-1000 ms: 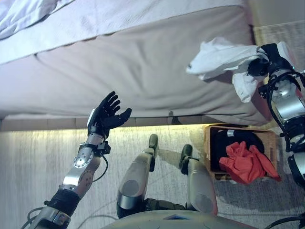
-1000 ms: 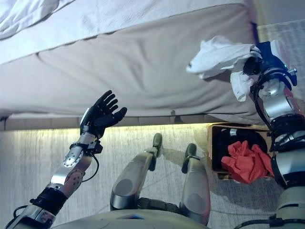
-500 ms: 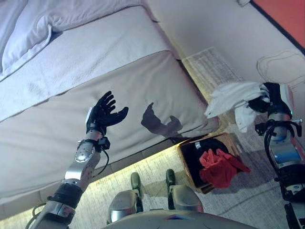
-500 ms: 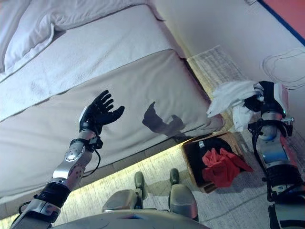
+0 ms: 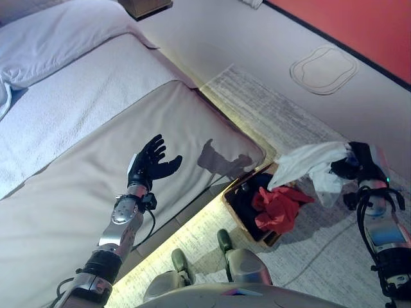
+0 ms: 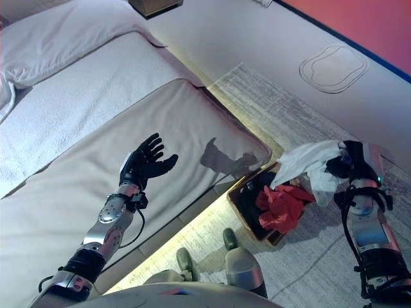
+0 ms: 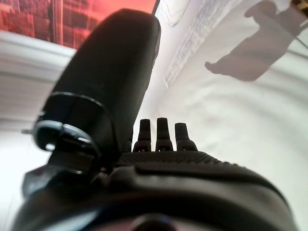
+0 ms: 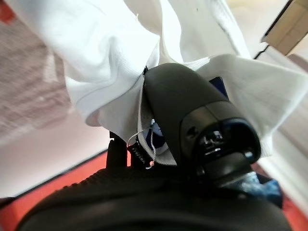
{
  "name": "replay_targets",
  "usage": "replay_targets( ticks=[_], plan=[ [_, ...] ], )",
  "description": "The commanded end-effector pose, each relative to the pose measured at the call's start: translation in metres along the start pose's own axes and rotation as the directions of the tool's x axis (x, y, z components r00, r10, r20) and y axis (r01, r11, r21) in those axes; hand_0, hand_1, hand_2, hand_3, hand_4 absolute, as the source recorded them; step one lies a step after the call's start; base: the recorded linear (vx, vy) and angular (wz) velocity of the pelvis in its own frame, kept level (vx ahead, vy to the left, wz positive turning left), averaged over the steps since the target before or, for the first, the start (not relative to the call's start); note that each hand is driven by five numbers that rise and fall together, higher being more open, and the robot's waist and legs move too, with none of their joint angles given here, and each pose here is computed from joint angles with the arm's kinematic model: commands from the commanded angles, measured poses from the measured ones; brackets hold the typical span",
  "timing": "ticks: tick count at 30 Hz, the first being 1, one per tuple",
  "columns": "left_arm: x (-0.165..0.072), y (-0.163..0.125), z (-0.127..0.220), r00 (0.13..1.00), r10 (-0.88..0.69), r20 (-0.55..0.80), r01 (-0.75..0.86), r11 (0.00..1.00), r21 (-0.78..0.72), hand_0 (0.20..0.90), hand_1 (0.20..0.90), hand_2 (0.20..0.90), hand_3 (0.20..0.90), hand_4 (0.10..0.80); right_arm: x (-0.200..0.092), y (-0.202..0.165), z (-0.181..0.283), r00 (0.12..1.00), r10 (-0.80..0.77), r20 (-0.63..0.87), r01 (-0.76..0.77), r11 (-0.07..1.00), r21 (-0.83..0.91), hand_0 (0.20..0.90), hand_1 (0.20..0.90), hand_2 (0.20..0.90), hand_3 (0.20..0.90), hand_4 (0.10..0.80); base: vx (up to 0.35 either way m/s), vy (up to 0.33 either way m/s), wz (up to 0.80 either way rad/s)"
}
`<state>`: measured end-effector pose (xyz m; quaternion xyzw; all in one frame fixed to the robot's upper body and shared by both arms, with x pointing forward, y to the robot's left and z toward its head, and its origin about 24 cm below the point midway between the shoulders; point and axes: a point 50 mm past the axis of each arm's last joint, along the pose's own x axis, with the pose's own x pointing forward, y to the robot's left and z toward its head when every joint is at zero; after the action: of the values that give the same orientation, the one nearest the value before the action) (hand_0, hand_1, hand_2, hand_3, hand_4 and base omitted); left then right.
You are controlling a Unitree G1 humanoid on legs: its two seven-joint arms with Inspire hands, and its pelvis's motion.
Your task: Pick up the clothes from the bed and place them into the basket
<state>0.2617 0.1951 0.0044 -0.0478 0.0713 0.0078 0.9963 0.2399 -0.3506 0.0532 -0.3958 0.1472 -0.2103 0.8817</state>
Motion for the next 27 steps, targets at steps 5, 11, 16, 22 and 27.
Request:
replay_targets(
  ticks=[5,11,16,22,27],
  plan=[
    [0.009,-0.015,0.015,0.991,-0.091,0.096,0.087,0.995,0.046,0.900,0.900,0.900,0.900,0.800,0.015,-0.007,0.004,0.999,-0.030,0.016,0.030,1.000,-0.005,0.300,0.300,0.300,0.200,0.100,-0.016,-0.039,-0.04],
    [0.015,-0.026,0.018,0.985,-0.138,0.102,0.131,0.989,0.067,0.900,0.900,0.900,0.900,0.800,0.025,0.004,0.014,1.000,-0.020,0.023,0.020,1.000,0.001,0.300,0.300,0.300,0.200,0.100,-0.054,-0.034,-0.10],
    [0.017,-0.032,0.022,0.980,-0.155,0.122,0.148,0.987,0.062,0.900,0.900,0.900,0.900,0.800,0.034,0.005,0.022,0.999,-0.030,0.022,0.030,1.000,-0.002,0.462,0.462,0.462,0.389,0.289,-0.046,0.000,-0.01],
    [0.016,-0.032,0.019,0.979,-0.169,0.115,0.163,0.985,0.060,0.900,0.900,0.900,0.900,0.800,0.035,0.009,0.016,0.999,-0.036,-0.021,0.036,0.999,-0.031,0.900,0.900,0.900,0.900,0.800,0.005,-0.011,0.02],
    [0.013,-0.027,0.015,0.982,-0.165,0.096,0.160,0.985,0.065,0.900,0.900,0.900,0.900,0.800,0.032,0.015,0.013,0.999,-0.029,-0.035,0.028,0.999,-0.039,0.900,0.900,0.900,0.900,0.800,0.019,-0.019,0.06]
  ],
)
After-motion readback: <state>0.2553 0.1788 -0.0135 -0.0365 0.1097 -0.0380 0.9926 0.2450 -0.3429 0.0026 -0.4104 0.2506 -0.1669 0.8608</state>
